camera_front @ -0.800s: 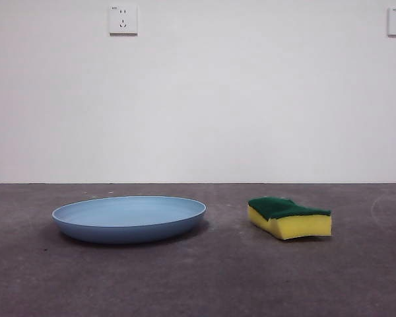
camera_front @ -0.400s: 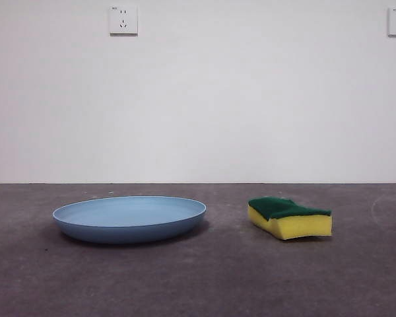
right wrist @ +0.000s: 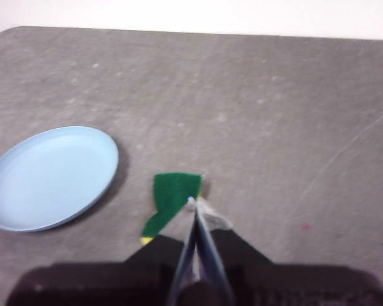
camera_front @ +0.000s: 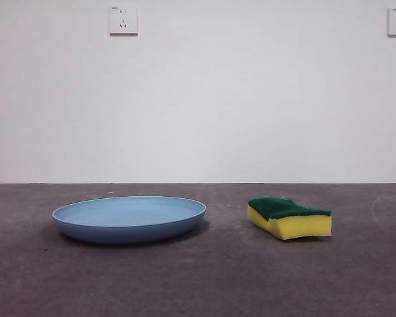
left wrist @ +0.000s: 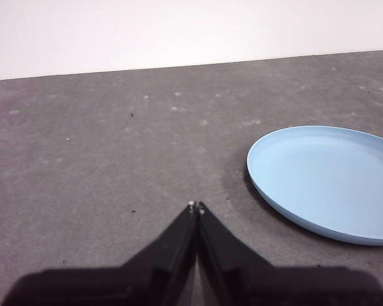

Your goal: Pick up the plate,pick up the cloth,clean the plate with the cloth

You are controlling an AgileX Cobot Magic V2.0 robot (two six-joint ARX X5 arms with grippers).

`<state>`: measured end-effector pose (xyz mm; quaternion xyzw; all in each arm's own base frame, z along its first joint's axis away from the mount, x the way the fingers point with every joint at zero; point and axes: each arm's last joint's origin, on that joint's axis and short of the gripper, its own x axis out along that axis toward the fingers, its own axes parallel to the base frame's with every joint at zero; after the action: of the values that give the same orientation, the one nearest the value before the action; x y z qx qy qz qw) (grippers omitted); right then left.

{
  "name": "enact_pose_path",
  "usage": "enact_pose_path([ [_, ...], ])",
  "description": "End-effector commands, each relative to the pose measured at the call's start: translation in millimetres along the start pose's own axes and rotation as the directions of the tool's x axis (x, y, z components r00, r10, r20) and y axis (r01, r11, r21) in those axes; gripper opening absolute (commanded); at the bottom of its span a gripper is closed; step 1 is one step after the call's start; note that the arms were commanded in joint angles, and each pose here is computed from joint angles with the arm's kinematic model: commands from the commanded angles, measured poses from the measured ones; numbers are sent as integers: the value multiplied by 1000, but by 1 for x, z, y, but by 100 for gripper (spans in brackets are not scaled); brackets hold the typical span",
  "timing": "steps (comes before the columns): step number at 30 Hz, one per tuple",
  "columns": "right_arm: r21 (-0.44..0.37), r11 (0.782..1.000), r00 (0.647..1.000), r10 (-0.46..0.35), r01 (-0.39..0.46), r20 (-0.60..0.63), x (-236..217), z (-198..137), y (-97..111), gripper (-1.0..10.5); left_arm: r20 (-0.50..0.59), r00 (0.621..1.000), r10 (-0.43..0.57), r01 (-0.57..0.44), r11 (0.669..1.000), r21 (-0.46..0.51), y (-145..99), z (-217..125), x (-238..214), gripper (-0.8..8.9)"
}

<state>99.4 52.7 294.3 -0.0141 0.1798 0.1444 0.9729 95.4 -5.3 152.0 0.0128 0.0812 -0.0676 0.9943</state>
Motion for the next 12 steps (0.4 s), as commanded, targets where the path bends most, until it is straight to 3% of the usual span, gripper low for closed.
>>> enact_pose_path([
  [1, -28, 998, 998, -48, 50, 39, -6, 0, -7, 2, -9, 1000, 7, -7, 1000, -7, 0, -4, 1, -3],
  [8, 17, 986, 975, -167, 166, 144, -4, -23, -33, 2, -9, 1000, 7, -7, 1000, -7, 0, -4, 1, -3],
  [12, 41, 984, 958, -175, 170, 226, 4, -52, -41, 2, -9, 1000, 7, -7, 1000, -7, 0, -4, 1, -3],
])
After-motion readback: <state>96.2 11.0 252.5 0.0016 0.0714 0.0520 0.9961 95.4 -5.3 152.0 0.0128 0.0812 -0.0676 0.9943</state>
